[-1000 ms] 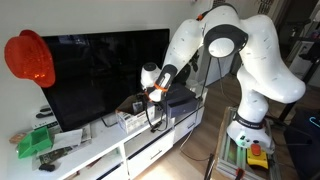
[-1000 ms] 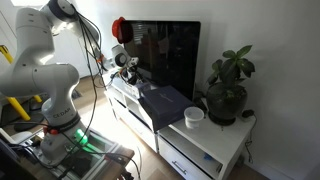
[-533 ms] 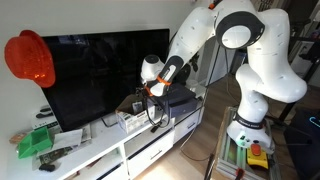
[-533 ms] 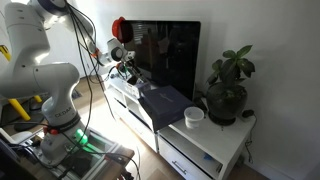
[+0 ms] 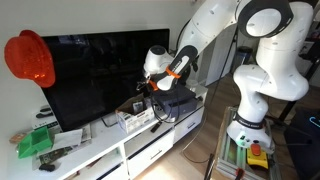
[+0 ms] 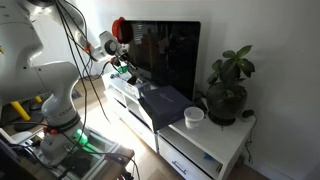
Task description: Put the snack pack in the box and then move the box to the right a bit
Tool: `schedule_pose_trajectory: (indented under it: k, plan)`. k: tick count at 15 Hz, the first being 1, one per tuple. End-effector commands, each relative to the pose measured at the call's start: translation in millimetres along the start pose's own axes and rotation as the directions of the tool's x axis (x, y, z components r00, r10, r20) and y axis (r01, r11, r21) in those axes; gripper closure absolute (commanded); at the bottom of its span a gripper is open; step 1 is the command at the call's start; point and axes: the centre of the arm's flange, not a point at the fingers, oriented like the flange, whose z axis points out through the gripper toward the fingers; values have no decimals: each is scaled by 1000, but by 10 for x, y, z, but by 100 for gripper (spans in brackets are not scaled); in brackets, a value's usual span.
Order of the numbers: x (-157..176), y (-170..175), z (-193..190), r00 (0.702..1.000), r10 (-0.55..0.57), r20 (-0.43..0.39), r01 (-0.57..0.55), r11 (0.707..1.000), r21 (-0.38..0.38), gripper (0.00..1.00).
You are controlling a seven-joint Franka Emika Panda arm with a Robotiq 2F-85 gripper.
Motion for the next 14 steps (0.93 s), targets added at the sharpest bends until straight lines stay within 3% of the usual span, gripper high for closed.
schedule_pose_trajectory:
  k: [1, 6, 9, 10, 14]
  plan:
    - [-104, 124, -504, 1000, -11, -15, 11, 1000, 19, 0]
    - [-126, 197, -825, 999, 2, -50, 0, 999, 38, 0]
    - [-132, 219, -915, 999, 29, -14, -28, 998, 62, 0]
    - [-54, 103, -661, 998, 16, -58, -14, 999, 33, 0]
    - [-68, 105, -657, 998, 15, -55, -14, 999, 32, 0]
